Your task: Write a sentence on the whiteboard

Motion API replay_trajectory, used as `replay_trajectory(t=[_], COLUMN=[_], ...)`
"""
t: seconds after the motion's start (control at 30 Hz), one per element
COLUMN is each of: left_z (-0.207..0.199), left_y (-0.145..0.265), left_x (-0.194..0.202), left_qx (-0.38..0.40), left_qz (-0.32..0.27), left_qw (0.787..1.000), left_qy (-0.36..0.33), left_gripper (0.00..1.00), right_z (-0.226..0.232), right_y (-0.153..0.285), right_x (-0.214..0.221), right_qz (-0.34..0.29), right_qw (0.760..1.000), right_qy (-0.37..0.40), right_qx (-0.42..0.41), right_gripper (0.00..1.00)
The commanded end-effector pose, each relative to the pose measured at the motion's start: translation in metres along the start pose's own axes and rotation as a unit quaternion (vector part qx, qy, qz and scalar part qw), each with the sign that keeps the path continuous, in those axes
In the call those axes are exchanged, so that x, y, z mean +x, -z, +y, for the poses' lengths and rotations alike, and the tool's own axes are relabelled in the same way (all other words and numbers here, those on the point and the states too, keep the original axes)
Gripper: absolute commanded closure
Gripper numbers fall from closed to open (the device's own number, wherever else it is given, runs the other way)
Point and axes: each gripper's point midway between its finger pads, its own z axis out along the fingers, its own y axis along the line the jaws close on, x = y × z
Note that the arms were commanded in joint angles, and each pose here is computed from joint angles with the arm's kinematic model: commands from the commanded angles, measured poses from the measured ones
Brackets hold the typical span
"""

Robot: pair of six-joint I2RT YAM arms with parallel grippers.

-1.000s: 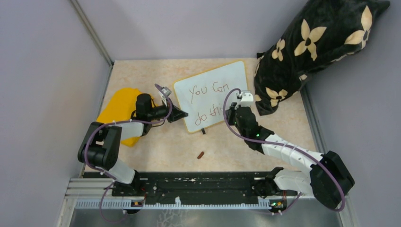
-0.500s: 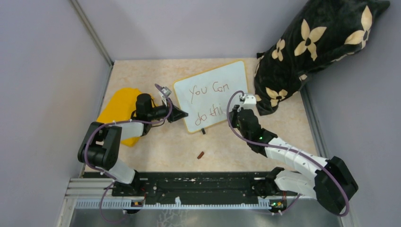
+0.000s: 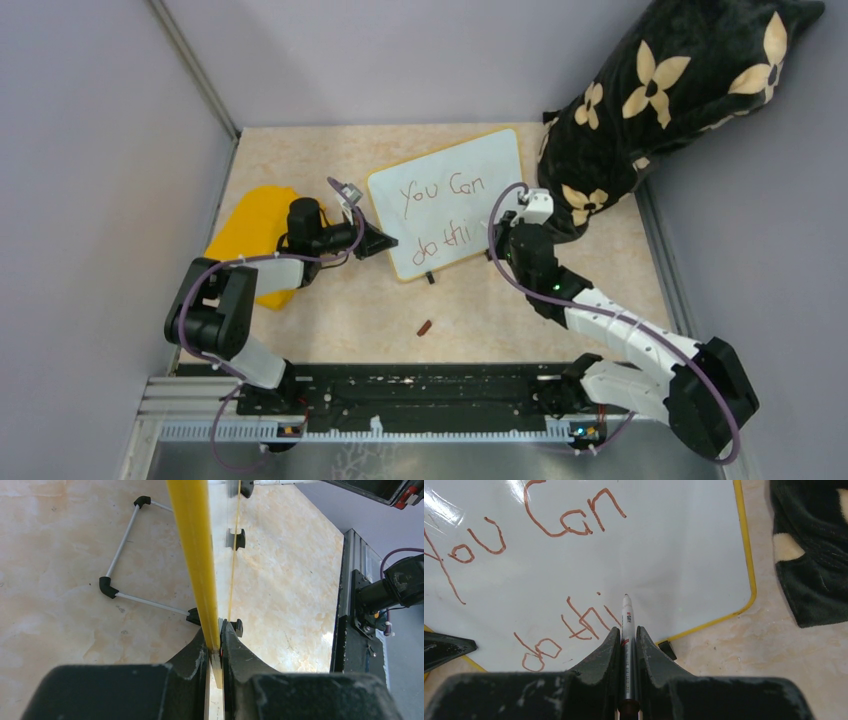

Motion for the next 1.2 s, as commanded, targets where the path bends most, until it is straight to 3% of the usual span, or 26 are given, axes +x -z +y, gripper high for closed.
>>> replay_trajectory(t=[0.0, 0.7, 1.17], left_z=[0.011, 0.011, 0.011], left_y=[0.001, 0.001, 0.001], left_x=[0.039, 0.04, 0.04], left_qx=[-0.028, -0.029, -0.029], left_qz=[0.053, 0.054, 0.054], left_qw=[0.998, 0.998, 0.998], left_qy=[0.01, 0.009, 0.009], left_gripper=[1.0, 1.0, 1.0], right_z=[0.013, 0.01, 0.024], right_y=[-0.007, -0.021, -0.024], right_x=[-0.036, -0.03, -0.016], right_qz=[-0.043, -0.035, -0.01], right_qw=[0.999, 0.999, 0.999], right_qy=[-0.018, -0.004, 0.0], right_qx=[-0.008, 0.002, -0.037], right_gripper=[1.0, 1.0, 1.0])
